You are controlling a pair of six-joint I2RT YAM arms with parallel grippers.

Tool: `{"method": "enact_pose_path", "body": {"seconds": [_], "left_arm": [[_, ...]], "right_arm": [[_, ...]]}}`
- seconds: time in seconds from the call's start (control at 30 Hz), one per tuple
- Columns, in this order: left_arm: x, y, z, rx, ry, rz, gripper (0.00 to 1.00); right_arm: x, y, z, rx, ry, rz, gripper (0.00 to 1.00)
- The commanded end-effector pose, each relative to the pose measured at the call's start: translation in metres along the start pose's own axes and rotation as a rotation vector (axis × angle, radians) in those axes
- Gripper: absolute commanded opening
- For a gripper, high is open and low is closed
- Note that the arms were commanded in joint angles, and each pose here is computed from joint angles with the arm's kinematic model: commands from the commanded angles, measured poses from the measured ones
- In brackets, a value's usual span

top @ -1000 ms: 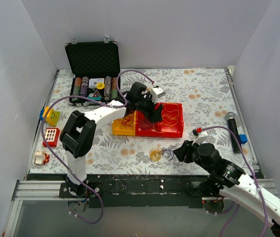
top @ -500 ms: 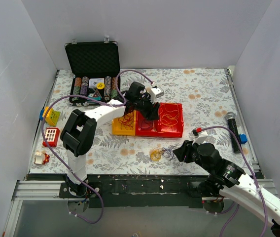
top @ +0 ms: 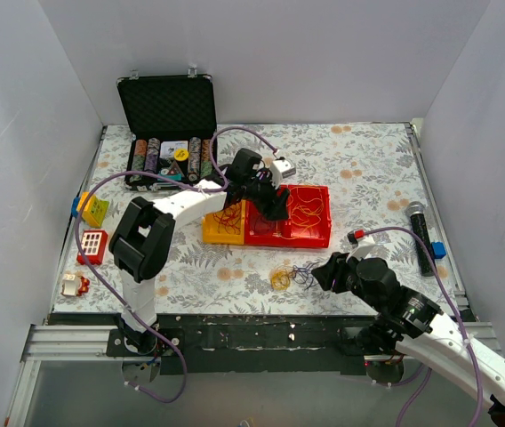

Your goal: Untangle the cables

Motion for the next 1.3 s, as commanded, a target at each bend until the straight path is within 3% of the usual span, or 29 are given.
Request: {"method": "enact_pose_path", "body": {"seconds": [0.0,0.3,0.57,0.9,1.27], "left_arm": [[-0.002,-0.001,-0.009,-0.015,0.014,0.017,0.56],[-0.003,0.002,-0.003,0.015,-0.019,0.031,0.5],[-0.001,-0.001,-0.01,-0.011,0.005,0.001,0.25],[-0.009,-0.011,-0.032,-0.076,0.003,-0.011,0.2],[-0.058,-0.014,-0.074,-0.151,-0.005,0.066,0.19]], "right_arm": [[0.008,-0.004,-0.024,-0.082,0.002,-0.029,0.52],[0.008,-0.004,-0.023,-0.085,0.003,-0.03,0.52],[0.008,-0.003,-0.022,-0.08,0.002,-0.032,0.52],[0.007,-0.004,-0.022,-0.085,0.008,-0.029,0.51],[0.007,-0.002,-0.02,-0.08,0.012,-0.024,0.51]]}}
Point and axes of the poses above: each gripper's point midway between its finger pads, its own y axis out along the fingers, its own x axis along the line the jaws close on, z = x × y, the point moved 5 cm from there along -y, back along the fingers, and after that the axes turned 13 degrees about -y, right-handed, at the moved point
